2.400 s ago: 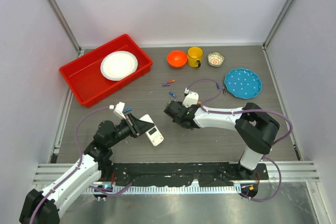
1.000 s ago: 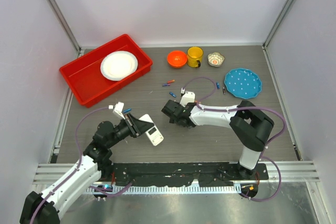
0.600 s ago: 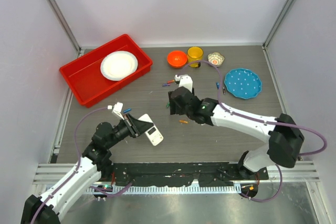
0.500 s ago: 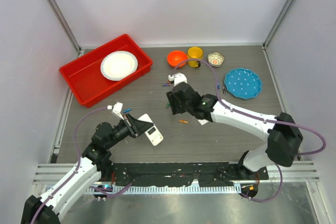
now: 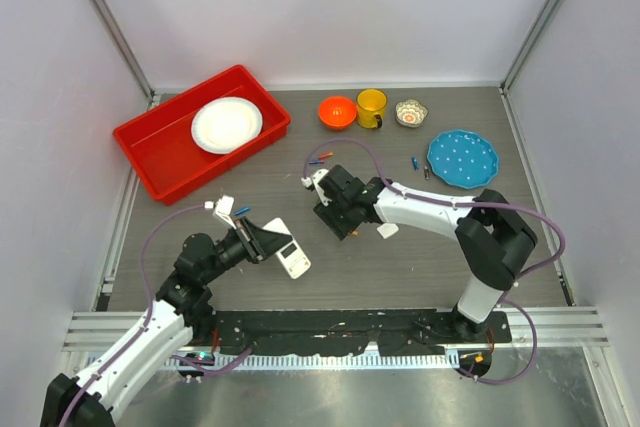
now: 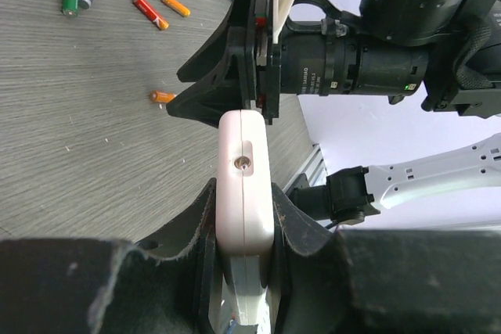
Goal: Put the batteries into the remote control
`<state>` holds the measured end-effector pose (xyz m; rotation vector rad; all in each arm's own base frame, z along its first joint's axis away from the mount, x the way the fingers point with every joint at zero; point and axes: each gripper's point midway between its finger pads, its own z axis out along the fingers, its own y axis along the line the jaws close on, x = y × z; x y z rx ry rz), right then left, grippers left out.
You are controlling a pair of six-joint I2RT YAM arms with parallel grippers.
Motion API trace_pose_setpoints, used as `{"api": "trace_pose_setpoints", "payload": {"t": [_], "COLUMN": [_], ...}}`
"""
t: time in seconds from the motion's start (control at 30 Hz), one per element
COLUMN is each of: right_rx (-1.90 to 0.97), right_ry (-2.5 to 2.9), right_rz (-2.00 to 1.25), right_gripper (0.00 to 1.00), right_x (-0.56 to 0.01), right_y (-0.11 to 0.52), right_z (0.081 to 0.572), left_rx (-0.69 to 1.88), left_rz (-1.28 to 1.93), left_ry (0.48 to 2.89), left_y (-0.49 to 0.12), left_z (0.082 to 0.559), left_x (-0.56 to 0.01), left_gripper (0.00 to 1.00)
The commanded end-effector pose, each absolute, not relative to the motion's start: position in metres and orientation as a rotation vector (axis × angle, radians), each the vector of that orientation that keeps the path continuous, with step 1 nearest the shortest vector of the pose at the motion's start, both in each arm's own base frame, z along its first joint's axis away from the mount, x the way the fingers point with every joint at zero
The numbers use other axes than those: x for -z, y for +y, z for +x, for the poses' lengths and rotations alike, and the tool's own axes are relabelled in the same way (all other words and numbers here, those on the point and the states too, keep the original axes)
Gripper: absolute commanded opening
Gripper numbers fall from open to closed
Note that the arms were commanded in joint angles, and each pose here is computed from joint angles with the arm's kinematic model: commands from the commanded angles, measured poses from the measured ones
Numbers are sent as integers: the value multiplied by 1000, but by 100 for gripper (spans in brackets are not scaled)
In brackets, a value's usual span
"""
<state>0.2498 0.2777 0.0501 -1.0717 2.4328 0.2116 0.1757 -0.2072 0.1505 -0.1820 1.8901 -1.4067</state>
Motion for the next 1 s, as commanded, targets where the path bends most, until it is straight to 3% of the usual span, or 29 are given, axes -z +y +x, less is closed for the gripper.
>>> {"api": "trace_pose_setpoints", "payload": {"t": [0.0,0.5,0.97], "right_rx": [-245,-243,-245], "right_ry": [2412,2448,2479], "right_rz": [-1103,-1062,-1061], "right_gripper": [50,45,33], "right_x": [-43,-27,-18], "right_y": [282,274,272], "right_z": [251,258,254], "left_rx": [1423,1415,1415], "left_rz": [-153,-154,-154], "left_ry": [1844,1858,1849], "left_y": [-208,-210,-209], "left_z": [176,179,178], "left_x": [-165,-162,-163], "left_gripper": [0,0,0]}}
